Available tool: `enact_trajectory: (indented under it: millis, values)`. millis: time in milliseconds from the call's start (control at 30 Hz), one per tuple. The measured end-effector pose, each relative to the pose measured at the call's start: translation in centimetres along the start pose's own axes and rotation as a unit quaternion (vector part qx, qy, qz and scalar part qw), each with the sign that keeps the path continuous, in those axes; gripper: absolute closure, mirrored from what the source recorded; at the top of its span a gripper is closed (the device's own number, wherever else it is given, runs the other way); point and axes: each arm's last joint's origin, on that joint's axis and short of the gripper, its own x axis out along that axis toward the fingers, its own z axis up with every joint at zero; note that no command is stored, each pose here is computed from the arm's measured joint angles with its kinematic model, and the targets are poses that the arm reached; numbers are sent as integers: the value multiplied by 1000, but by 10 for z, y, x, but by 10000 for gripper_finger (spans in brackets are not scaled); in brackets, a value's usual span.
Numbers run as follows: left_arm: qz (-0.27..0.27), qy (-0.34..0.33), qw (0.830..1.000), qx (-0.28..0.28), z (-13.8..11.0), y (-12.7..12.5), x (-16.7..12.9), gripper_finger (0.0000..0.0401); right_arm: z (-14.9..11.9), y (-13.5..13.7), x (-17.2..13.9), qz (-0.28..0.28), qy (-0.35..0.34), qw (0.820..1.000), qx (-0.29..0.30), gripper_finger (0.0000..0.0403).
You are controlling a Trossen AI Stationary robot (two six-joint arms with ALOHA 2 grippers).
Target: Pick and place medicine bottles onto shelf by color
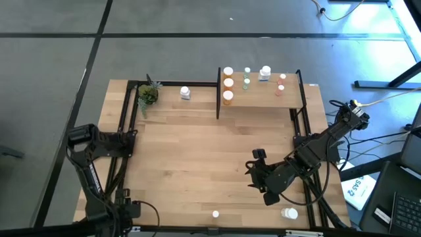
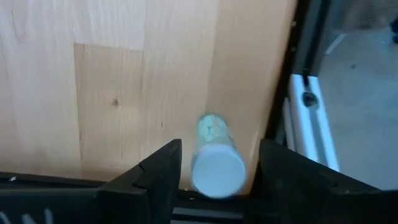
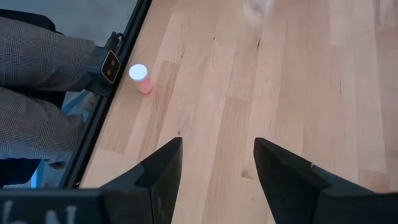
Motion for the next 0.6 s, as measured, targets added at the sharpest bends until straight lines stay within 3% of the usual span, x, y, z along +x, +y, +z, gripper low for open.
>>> enact_trajectory:
  millis: [233, 600]
  values:
    - [30, 20, 999, 0, -3, -4, 21, 193, 0, 0, 0, 0, 0, 1000, -2, 202]
    - [26, 18, 999, -26, -3, -5, 21, 193, 0, 0, 0, 1, 0, 1000, -2, 202]
